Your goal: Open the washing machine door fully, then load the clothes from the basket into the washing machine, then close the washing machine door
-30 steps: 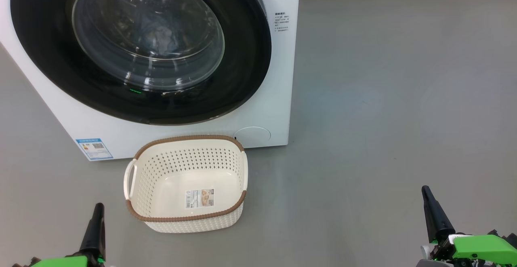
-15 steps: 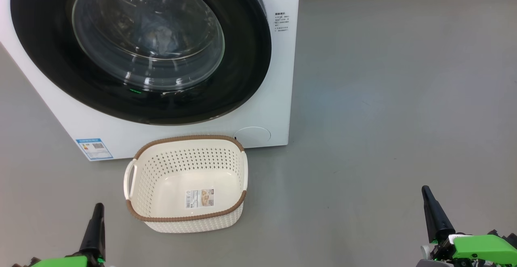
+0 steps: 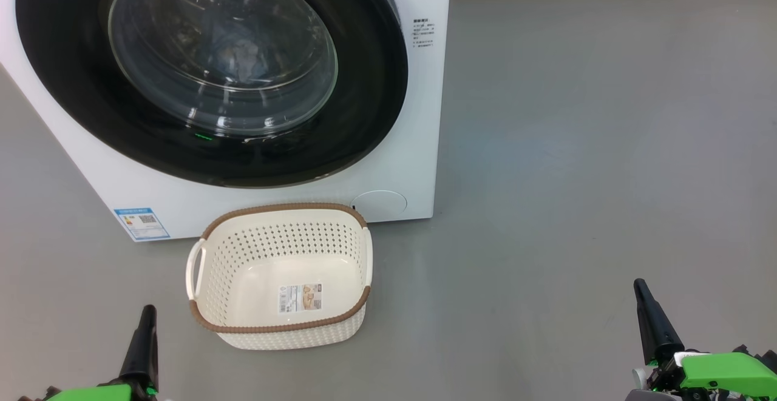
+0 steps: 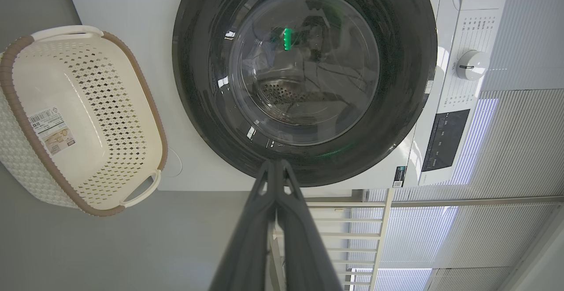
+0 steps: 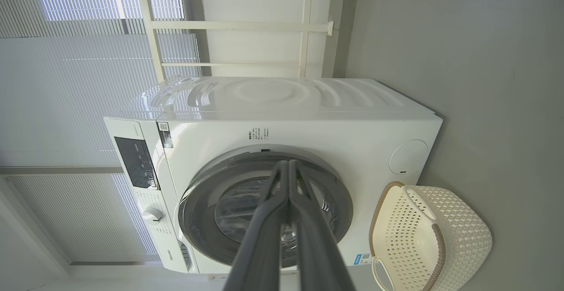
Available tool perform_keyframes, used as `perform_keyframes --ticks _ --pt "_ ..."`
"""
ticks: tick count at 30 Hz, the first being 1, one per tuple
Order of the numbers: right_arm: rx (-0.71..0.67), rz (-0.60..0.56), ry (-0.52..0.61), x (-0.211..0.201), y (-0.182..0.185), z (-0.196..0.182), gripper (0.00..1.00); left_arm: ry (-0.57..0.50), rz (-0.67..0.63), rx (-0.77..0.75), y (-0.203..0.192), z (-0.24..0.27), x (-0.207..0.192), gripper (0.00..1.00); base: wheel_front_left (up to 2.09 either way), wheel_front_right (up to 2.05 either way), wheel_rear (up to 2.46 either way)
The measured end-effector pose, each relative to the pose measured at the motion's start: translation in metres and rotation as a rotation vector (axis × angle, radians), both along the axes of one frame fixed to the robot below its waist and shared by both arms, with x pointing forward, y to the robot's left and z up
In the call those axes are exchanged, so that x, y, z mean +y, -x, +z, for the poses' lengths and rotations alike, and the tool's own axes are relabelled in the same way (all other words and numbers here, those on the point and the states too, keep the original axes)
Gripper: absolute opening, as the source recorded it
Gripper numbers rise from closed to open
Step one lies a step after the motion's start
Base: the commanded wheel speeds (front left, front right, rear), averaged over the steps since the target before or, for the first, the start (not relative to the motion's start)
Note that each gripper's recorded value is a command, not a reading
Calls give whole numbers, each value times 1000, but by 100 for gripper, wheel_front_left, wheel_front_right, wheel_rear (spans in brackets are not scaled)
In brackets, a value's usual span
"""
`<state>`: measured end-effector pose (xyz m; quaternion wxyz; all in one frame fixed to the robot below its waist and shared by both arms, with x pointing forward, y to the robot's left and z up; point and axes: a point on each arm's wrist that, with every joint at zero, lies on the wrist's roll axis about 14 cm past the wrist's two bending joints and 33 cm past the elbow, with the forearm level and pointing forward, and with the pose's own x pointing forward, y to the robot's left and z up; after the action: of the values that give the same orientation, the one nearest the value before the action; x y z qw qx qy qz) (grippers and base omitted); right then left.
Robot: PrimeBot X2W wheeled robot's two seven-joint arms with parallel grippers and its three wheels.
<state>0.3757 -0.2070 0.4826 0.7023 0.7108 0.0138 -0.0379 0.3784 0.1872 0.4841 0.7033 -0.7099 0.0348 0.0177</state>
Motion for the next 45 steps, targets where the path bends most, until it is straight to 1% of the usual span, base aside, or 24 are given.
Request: perform_keyframes --ticks 45 --pt "0 0 0 0 0 0 0 2 -3 0 0 0 -1 0 0 0 0"
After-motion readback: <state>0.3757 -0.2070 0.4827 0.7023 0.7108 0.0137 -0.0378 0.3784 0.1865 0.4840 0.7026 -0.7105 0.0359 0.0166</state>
